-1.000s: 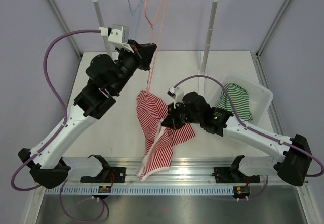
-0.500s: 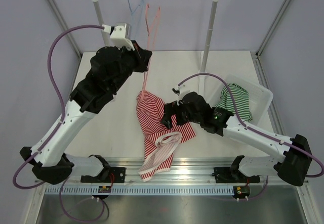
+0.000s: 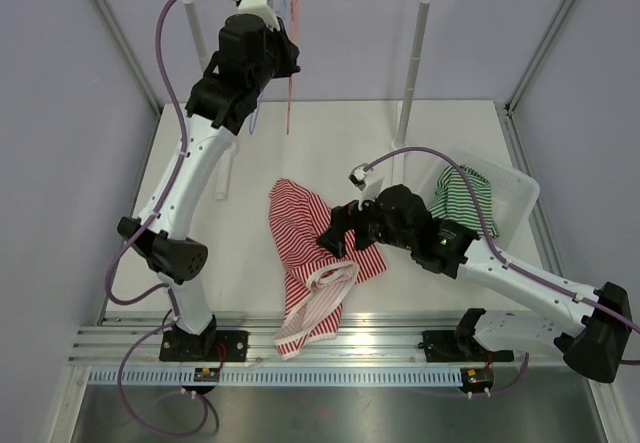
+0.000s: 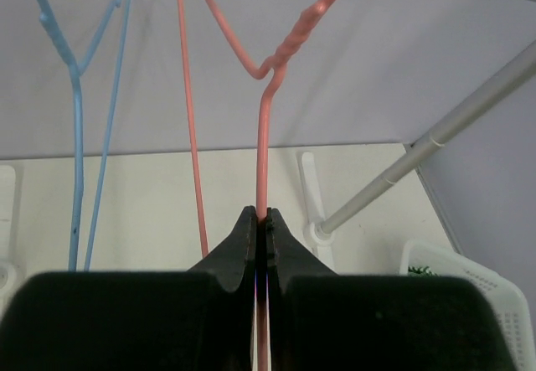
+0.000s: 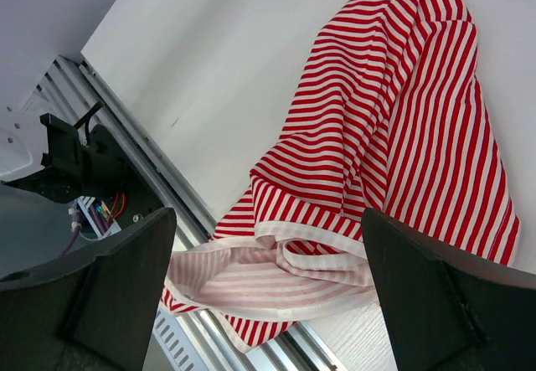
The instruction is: Remove the tank top from the hanger
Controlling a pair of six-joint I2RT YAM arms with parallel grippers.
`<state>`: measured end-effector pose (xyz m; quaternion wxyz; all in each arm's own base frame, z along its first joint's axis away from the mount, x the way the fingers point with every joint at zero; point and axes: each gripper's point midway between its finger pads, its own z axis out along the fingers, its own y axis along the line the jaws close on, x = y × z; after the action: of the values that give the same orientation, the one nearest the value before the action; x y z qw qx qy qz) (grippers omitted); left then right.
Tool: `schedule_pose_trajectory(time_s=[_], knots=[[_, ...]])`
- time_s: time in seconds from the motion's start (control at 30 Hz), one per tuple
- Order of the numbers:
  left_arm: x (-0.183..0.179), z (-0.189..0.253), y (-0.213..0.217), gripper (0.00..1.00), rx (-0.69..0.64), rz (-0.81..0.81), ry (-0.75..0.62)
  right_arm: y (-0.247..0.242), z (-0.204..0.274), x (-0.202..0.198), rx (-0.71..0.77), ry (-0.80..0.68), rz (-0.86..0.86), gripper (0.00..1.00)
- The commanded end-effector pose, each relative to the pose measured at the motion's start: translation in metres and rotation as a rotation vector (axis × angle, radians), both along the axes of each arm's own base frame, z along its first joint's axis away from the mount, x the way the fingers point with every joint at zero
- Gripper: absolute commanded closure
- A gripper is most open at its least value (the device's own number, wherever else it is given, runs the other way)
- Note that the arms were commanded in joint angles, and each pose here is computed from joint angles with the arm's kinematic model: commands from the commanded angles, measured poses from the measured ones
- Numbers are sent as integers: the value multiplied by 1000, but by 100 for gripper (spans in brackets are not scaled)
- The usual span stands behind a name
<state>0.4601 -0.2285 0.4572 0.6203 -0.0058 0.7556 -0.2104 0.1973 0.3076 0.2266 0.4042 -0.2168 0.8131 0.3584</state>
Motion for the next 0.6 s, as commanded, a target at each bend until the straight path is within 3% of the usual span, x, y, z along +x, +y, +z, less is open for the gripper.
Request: schedule_pose_trajectory(time_s=[0.0,0.3,0.33,0.37,0.43,0.47,0.57], knots=[[14,38,0,100,-41,-47,-115,11,-1,-6,27,-18,76,0],[45,13,9,100,-76,-50,-65,16,-65,6,-138,70,57,1],[44,9,9,95,-76,-51,-51,17,-66,12,-165,54,37,0],[43,8,9,74,-76,-52,-46,18,-80,17,-215,65,17,0],[36,8,12,61,-81,-53,-42,14,-89,29,-305,52,-38,0],[34,10,13,50,-85,-51,-47,13,-107,32,-363,77,-45,1],[19,20,19,39,-93,-51,-62,22,-133,35,-444,123,-21,1]])
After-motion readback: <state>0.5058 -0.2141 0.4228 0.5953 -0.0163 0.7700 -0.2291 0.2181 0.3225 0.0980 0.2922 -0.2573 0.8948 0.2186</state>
